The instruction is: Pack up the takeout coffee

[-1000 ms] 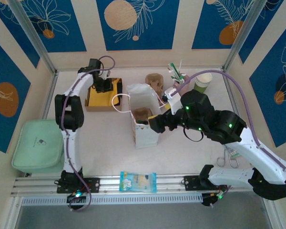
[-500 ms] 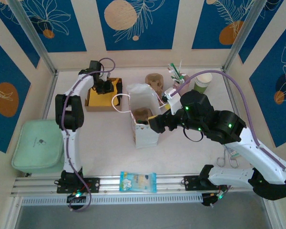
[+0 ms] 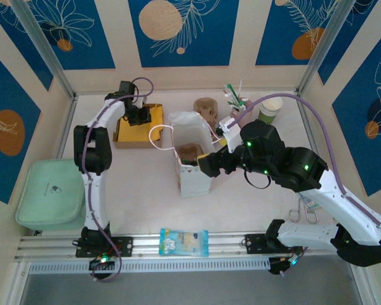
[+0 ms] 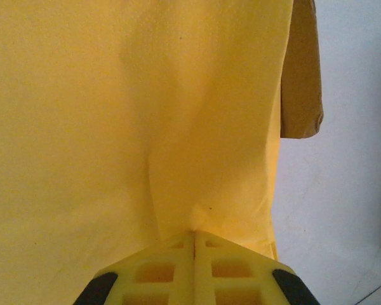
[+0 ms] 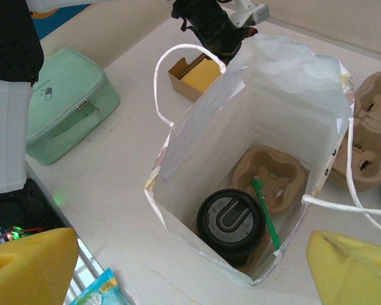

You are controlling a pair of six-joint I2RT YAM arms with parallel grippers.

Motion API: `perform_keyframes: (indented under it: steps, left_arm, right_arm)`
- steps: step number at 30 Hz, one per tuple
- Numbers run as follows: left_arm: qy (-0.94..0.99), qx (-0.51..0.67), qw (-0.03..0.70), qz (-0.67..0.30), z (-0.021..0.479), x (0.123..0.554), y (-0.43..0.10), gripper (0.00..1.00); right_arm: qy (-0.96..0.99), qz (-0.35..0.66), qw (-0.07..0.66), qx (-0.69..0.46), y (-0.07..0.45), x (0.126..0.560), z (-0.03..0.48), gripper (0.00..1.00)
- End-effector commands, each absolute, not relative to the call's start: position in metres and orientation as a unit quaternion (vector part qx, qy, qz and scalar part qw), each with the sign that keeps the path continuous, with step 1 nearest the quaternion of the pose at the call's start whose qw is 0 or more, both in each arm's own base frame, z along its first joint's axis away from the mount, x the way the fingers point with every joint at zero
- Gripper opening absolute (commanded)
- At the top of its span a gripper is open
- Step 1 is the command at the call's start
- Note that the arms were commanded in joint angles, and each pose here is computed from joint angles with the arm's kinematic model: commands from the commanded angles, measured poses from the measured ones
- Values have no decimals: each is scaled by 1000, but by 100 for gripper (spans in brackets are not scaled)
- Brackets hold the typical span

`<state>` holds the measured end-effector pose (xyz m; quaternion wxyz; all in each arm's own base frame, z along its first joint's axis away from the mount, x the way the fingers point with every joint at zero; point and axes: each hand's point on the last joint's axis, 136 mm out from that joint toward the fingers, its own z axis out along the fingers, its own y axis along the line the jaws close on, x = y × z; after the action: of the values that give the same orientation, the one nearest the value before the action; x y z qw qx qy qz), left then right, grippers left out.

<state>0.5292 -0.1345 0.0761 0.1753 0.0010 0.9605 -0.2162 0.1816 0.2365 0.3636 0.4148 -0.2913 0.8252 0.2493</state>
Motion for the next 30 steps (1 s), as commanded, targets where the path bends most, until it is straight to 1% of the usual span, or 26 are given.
perform_keyframes:
  steps: [1, 9, 19, 30]
  left_arm:
    - [961, -3, 171, -217, 69, 529, -134, 0]
    - [959, -7, 188, -210, 82, 532, -126, 0]
    - [953, -33, 214, -211, 107, 535, -96, 0]
    - [950, -64, 217, -216, 110, 538, -70, 0]
  right_arm:
    - [823, 245, 421, -291, 233, 181, 364, 93]
    - [823, 245, 421, -291, 232, 180, 364, 93]
    - [822, 248, 421, -292, 233, 180, 363, 93]
    - [822, 249, 418, -294, 236, 180, 362, 92]
